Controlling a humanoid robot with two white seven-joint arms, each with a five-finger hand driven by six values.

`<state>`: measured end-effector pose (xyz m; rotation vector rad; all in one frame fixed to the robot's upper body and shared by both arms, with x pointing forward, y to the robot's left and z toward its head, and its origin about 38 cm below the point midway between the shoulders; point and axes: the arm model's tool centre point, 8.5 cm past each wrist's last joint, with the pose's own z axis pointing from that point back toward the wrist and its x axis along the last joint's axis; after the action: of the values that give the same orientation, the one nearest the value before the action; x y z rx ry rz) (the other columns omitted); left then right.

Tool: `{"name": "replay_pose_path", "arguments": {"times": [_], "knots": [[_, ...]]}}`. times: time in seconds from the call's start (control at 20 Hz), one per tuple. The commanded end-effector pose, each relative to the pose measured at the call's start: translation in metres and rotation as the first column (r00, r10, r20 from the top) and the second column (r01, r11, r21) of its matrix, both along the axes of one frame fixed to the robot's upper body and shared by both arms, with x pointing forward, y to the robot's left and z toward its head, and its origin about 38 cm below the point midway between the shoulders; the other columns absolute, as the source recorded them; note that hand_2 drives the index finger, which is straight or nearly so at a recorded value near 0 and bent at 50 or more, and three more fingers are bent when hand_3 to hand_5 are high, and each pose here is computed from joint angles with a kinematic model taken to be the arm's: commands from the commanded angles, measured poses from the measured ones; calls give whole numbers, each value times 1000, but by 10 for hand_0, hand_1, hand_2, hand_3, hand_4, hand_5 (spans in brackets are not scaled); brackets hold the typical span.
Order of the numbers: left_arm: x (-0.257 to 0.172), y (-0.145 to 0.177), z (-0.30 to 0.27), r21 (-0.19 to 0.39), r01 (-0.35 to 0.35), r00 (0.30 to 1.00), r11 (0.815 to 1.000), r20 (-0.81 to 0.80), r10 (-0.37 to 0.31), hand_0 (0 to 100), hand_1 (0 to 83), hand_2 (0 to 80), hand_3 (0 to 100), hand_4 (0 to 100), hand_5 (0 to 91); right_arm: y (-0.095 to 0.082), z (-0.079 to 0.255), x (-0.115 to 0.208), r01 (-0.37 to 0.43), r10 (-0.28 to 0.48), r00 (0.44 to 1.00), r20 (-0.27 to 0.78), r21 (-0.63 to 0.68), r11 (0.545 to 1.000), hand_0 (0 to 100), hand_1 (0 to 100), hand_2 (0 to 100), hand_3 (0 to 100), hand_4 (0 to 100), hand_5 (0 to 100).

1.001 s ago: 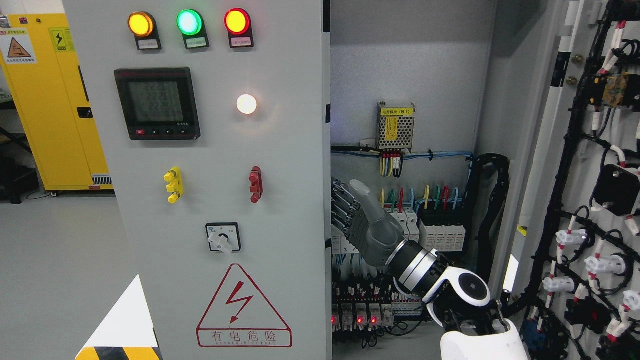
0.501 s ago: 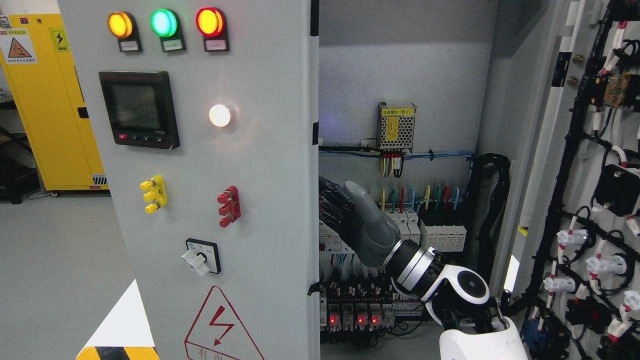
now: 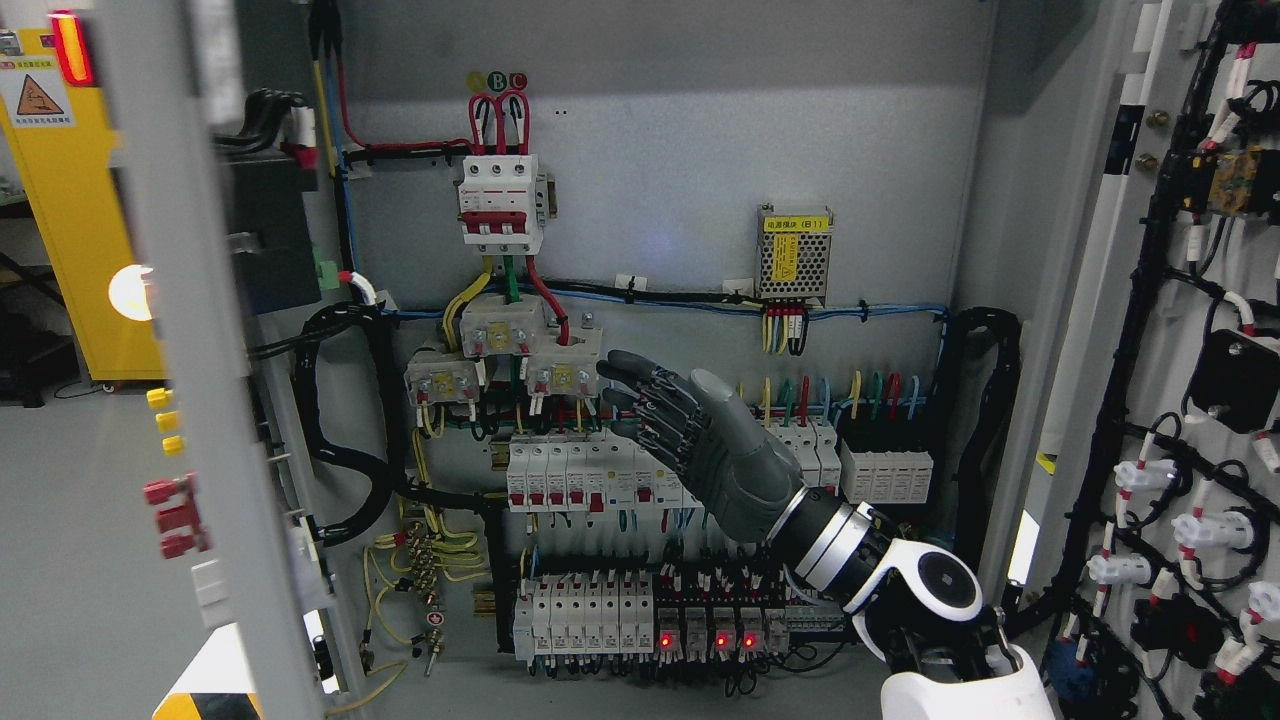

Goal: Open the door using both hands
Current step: 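Swing the indicator-light door open with the right hand, then lower and withdraw right hand from the cabinet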

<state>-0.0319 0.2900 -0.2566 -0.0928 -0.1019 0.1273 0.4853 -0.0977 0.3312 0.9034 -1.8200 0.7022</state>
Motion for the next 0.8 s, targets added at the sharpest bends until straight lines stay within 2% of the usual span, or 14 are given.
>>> {"name": "replay_pose_path", "arguments": {"times": [0.0, 0.1, 0.55, 0.75], "knots": [[1, 0, 0, 1, 2, 1000, 1000, 1, -2, 264, 19, 0, 0, 0, 0, 19, -3, -28, -93, 94, 995, 40, -33, 995, 214, 66, 0, 0, 0, 0], [-1, 0, 0, 0, 2, 1000, 1000, -1, -2, 265, 18, 0, 0, 0, 0, 22, -6, -34, -106, 108, 993, 45, -51, 993, 214, 66, 0, 0, 0, 0], [10, -1, 0, -7, 5, 1000, 1000, 23, -5, 265, 19, 0, 0, 0, 0, 61, -15, -58, -202, 209, 977, 51, -114, 973, 214, 65, 0, 0, 0, 0], [11, -1, 0, -13, 5, 1000, 1000, 24, -4, 265, 19, 0, 0, 0, 0, 82, -35, -70, -253, 258, 966, 15, -141, 957, 215, 64, 0, 0, 0, 0]]}}
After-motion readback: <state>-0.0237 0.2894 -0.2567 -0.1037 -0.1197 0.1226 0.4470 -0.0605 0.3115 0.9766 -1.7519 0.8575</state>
